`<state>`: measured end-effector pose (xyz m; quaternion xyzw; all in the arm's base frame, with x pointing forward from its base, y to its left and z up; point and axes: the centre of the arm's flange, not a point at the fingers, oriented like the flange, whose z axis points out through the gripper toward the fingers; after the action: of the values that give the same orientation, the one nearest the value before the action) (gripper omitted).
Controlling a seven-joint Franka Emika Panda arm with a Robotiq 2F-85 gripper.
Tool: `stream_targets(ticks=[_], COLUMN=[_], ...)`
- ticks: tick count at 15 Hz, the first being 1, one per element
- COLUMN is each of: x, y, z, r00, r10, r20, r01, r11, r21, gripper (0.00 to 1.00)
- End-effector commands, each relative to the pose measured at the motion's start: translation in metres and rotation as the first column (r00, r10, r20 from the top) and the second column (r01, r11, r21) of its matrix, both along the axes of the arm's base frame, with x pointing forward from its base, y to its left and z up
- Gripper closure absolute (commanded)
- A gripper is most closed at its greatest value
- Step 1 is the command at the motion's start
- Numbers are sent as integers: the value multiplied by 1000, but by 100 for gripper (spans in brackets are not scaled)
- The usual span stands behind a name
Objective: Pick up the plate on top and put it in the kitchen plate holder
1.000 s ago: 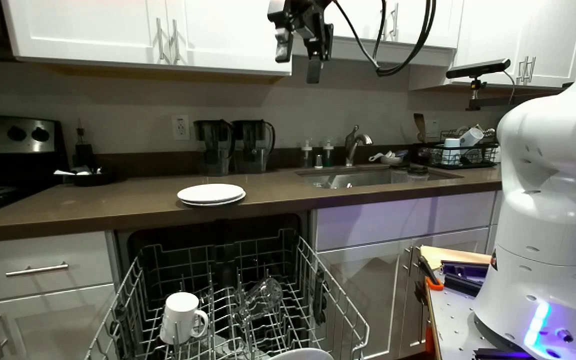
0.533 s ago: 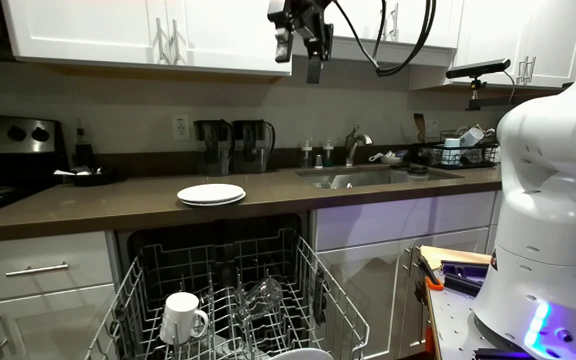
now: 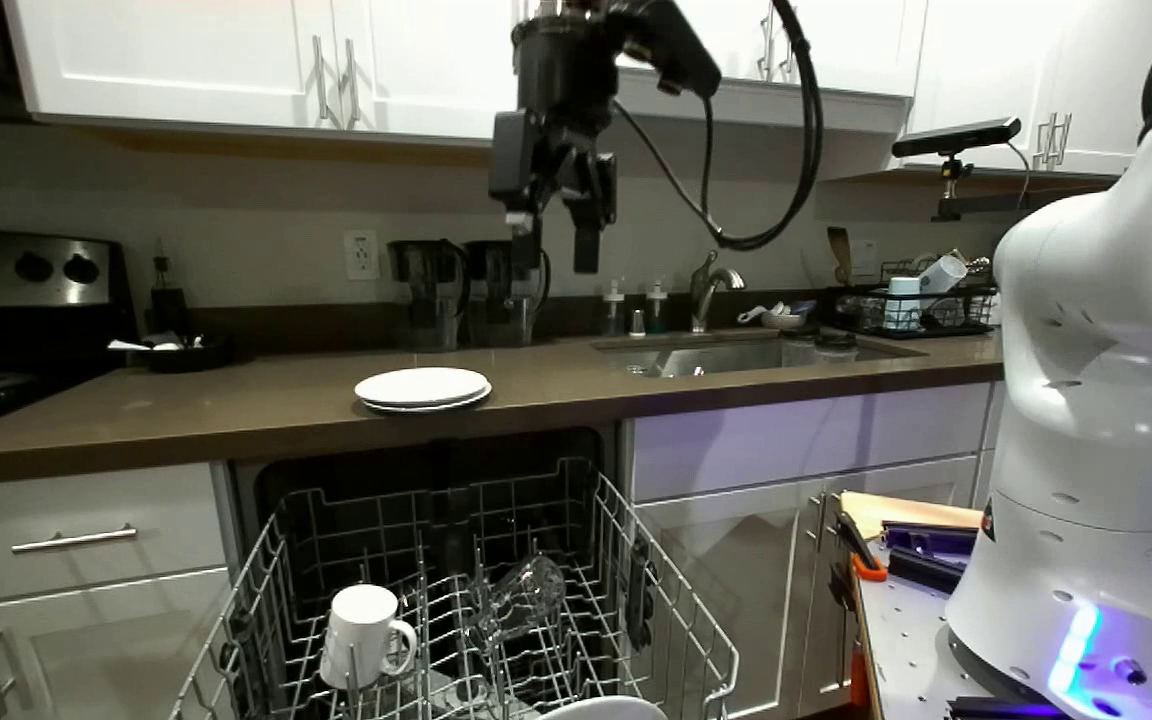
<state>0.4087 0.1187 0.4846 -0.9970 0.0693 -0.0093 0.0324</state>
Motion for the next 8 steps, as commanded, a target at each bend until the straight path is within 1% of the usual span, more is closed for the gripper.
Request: stream_targets(ticks=[1,2,4,6,8], x=[45,53,68,83,102], y=[32,40,53,61,66], z=[-49,-59,-76,-91,-103], r00=[994,989,975,961,951], r10=[100,137,213,260,290], r20=[37,52,68,92,107], r01=[-93,-123,-181,-196,-189], r11=[982,968,929,879,818], r21=[-162,-217,-321,-434,-543], gripper=[0,0,0,0,0])
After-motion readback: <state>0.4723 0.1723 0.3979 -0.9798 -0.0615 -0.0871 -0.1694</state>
